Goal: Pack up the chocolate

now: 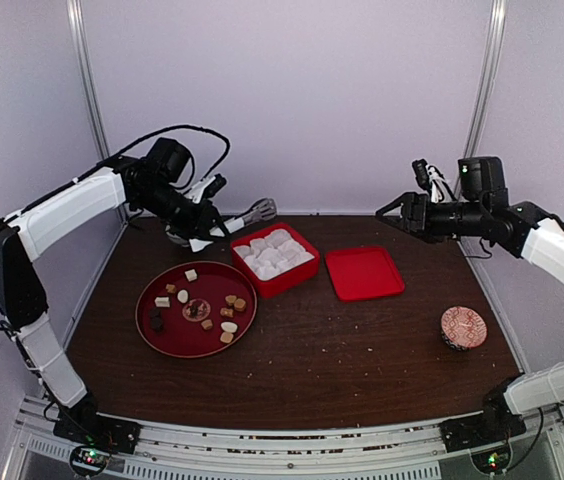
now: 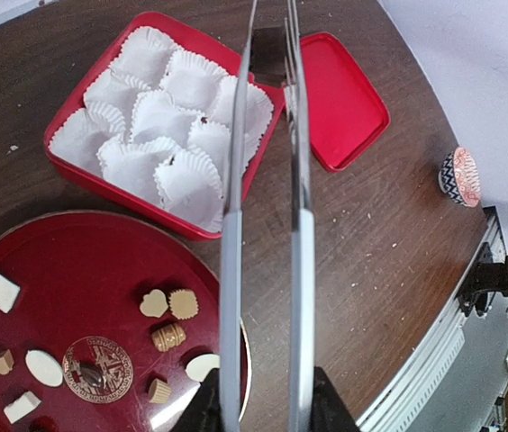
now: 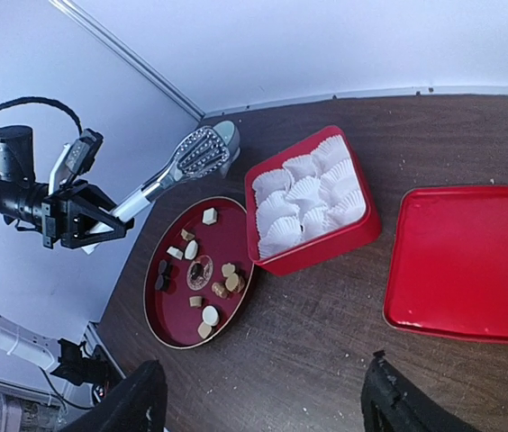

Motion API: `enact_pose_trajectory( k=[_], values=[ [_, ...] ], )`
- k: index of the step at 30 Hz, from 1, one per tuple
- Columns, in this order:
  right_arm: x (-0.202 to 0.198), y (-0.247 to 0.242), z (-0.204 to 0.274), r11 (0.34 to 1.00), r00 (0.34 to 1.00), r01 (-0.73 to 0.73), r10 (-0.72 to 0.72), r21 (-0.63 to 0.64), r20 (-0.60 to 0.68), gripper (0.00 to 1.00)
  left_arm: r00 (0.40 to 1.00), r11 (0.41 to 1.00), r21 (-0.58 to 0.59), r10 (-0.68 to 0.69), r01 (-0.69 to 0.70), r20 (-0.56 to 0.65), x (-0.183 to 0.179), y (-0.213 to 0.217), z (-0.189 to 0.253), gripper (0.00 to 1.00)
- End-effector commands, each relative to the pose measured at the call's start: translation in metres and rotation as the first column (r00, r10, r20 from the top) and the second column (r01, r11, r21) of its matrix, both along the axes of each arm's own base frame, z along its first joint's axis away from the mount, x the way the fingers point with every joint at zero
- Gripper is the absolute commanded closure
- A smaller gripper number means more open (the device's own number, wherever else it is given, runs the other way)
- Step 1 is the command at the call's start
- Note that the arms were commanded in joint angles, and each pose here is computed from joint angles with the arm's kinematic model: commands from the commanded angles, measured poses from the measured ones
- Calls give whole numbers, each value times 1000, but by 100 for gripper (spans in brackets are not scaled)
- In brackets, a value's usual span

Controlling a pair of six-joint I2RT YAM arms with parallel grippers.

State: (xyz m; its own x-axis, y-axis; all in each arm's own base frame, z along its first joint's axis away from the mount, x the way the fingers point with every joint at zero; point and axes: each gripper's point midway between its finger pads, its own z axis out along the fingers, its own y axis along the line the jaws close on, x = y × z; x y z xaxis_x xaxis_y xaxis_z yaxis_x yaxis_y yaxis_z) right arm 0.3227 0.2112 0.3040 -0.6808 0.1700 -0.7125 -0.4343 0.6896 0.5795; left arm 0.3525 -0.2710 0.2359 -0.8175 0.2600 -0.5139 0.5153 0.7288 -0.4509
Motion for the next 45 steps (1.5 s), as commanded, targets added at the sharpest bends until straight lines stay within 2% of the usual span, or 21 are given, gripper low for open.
enact_pose_trajectory(
  k=[1,9,34,45],
  values=[
    [-4,-1,-12,1000,994,-20,20,-3,-110,27,995,995,-38,-87,89,53,11,-19,10,93],
    [13,-17,-8,998,991,49,-45,27,-125,28,988,985,80,-153,152,15,26,-36,-27,91],
    [24,-31,-31,997,981,69,-65,16,-181,28,982,979,106,-167,176,-91,47,-71,-92,83],
    [28,-35,-33,998,981,65,-60,20,-187,28,982,981,100,-155,166,-108,51,-79,-102,67]
  ],
)
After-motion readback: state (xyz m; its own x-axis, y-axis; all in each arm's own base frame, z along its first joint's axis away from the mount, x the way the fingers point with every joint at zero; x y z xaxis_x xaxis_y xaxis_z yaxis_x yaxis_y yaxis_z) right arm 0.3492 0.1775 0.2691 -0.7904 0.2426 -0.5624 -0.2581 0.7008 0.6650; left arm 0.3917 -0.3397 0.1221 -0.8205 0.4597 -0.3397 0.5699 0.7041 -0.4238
